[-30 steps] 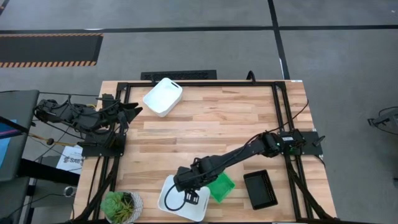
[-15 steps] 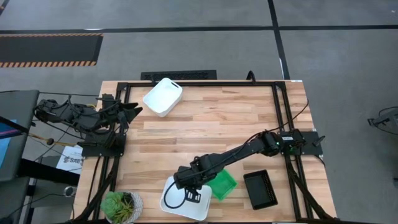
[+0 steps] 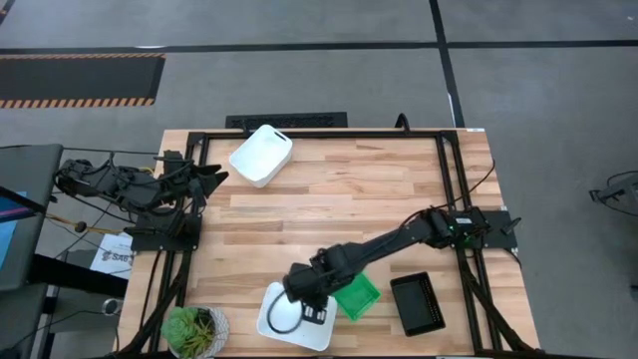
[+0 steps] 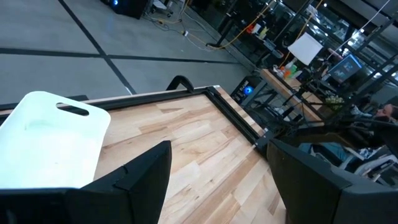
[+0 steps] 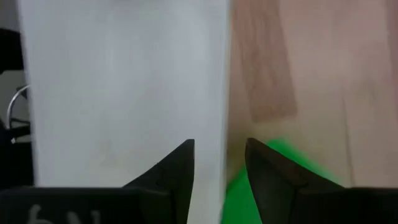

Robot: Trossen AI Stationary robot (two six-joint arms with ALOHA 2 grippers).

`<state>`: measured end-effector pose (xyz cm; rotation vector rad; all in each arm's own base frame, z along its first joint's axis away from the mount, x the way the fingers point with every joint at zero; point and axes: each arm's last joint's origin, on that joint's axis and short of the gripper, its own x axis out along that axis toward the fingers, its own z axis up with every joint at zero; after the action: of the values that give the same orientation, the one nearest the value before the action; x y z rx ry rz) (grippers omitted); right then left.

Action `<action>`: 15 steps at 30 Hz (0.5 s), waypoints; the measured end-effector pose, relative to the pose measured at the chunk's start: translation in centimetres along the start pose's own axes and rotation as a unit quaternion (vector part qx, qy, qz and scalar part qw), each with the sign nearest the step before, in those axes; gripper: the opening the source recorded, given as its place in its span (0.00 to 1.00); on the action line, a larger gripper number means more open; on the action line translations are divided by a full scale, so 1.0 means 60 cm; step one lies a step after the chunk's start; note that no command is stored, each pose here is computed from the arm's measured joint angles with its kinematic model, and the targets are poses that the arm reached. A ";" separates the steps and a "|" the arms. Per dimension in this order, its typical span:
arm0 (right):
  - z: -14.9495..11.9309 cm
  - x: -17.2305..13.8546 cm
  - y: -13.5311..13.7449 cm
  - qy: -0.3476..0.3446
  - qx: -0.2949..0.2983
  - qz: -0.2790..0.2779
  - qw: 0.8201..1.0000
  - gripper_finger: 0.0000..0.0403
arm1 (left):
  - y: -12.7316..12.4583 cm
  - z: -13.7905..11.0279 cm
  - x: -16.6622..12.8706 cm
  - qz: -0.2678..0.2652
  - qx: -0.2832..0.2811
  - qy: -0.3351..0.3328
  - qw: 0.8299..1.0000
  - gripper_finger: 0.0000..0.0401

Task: Stack baskets by color
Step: Stack the middle white bin on the bottom white bin

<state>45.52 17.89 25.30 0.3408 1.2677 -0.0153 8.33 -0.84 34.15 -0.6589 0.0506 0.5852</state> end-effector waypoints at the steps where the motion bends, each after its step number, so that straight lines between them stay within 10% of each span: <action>1: -0.005 -0.005 0.002 0.006 0.001 -0.004 1.000 0.41 | 0.000 0.000 0.000 0.000 0.000 0.000 1.000 0.63; 15: -0.170 0.009 0.152 -0.008 0.055 -0.032 0.998 0.34 | 0.000 -0.002 0.000 -0.007 0.002 0.012 1.000 0.63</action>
<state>37.98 29.31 24.40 0.3942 1.2642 -0.1426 8.35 -0.91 34.08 -0.6614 0.0699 0.5633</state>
